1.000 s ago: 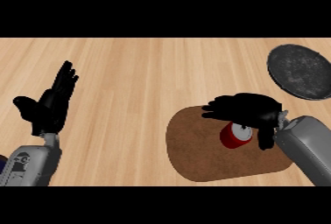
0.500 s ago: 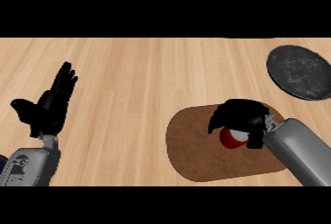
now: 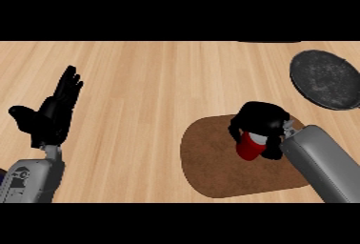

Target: Pick the can from the cutting board and place it in the pan

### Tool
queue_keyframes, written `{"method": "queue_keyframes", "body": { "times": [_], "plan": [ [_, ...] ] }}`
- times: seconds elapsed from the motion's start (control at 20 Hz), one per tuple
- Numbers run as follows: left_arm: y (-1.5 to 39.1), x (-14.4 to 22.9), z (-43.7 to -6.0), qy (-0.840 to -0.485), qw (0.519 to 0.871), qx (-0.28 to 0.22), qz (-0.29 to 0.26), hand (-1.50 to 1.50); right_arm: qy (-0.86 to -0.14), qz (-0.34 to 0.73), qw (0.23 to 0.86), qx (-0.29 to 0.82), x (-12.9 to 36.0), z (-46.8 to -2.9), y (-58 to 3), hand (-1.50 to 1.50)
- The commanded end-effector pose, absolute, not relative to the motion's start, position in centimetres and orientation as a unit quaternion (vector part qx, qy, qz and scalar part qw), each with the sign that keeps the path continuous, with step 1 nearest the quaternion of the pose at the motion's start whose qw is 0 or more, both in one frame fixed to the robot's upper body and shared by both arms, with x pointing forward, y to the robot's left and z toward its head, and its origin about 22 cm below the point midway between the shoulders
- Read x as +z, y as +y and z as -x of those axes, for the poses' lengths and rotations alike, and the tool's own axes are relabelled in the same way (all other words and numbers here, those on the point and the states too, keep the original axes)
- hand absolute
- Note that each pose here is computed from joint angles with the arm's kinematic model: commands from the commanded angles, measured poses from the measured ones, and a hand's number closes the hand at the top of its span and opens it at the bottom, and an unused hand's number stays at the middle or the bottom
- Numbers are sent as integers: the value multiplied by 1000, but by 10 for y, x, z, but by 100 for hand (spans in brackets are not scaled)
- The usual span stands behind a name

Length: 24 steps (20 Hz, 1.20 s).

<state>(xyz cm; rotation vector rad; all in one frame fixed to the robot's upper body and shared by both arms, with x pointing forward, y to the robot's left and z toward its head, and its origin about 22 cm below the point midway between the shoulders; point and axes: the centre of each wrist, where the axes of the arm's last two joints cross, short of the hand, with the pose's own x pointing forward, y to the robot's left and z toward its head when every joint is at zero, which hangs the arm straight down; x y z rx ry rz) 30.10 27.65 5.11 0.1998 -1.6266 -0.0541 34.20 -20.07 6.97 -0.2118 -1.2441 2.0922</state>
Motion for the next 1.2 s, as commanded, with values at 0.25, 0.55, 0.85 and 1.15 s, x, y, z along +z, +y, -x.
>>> {"method": "queue_keyframes", "body": {
  "times": [0.25, 0.55, 0.85, 1.15],
  "plan": [
    [279, 52, -299, -726, 681, -23, -94, 0, -387, 275, 672, 568, 41, -372, -233, 150],
    [271, 52, -303, -724, 683, -31, -88, 0, -443, 480, 662, 367, 98, -394, -164, 150],
    [282, 53, -304, -727, 681, -31, -78, 0, -479, 567, 628, 235, 148, -412, -119, 150],
    [266, 38, -286, -720, 690, -34, -66, 0, -482, 608, 612, 155, 152, -436, -162, 150]
  ]
}}
